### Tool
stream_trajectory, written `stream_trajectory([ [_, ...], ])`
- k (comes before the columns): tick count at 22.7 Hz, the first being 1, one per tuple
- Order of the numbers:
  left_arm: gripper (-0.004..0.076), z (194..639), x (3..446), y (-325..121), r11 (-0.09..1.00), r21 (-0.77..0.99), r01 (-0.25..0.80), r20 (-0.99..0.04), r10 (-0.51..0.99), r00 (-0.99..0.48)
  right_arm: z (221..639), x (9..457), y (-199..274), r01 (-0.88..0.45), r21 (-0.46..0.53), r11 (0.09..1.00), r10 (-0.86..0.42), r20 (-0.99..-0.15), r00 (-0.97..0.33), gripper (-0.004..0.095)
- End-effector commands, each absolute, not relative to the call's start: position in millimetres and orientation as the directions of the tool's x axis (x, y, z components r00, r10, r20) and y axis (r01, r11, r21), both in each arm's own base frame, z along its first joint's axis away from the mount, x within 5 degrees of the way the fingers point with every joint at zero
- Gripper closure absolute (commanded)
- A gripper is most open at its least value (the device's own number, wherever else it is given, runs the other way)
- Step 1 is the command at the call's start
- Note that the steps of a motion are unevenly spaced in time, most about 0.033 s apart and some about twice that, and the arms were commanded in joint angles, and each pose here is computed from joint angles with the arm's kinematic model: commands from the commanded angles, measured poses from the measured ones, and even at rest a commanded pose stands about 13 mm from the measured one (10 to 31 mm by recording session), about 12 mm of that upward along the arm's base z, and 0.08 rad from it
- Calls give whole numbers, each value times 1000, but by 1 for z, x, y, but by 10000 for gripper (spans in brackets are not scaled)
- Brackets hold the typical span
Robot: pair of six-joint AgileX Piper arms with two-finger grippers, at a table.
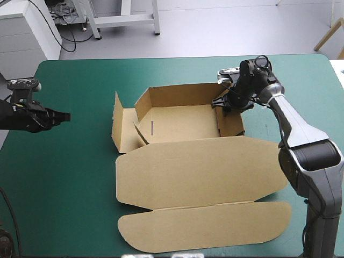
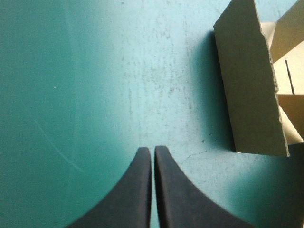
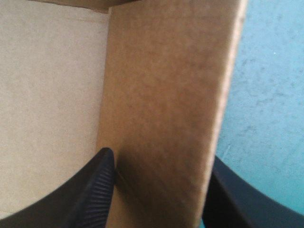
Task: Fold the box
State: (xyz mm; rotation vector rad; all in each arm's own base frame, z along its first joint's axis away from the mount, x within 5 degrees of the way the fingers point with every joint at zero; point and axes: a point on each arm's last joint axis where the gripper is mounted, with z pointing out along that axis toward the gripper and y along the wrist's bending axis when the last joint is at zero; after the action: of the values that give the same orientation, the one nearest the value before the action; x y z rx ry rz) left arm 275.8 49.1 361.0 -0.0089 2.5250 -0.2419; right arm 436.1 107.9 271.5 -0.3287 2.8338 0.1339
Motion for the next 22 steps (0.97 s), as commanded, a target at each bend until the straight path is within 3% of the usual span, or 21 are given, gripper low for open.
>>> stream_trajectory([
  [1, 722, 382, 272, 47, 985, -164, 53, -647, -67, -760, 303, 432, 105, -243, 51, 969, -206, -380, -902, 542],
  [5, 722, 382, 272, 47, 985, -163, 52, -649, -68, -757, 303, 432, 106, -293, 34, 955, -259, -383, -887, 716],
  [10, 722, 382, 272, 47, 985, -162, 51, -651, -68, -756, 303, 432, 106, -258, 50, 965, -220, -381, -898, 926],
  [15, 721, 382, 271, 47, 986, -158, 62, -647, -56, -761, 304, 431, 106, -249, 60, 967, -208, -384, -900, 927],
  [18, 715, 382, 271, 46, 986, -150, 76, -642, -38, -765, 322, 426, 97, -230, 122, 965, -160, -419, -894, 927],
  [20, 668, 381, 270, 46, 985, -133, 109, -643, -2, -766, 344, 417, 85, -217, 124, 968, -136, -466, -874, 928],
  [22, 547, 382, 271, 44, 980, -148, 131, -652, 3, -759, 373, 403, 69, -218, 103, 970, -132, -529, -838, 927],
])
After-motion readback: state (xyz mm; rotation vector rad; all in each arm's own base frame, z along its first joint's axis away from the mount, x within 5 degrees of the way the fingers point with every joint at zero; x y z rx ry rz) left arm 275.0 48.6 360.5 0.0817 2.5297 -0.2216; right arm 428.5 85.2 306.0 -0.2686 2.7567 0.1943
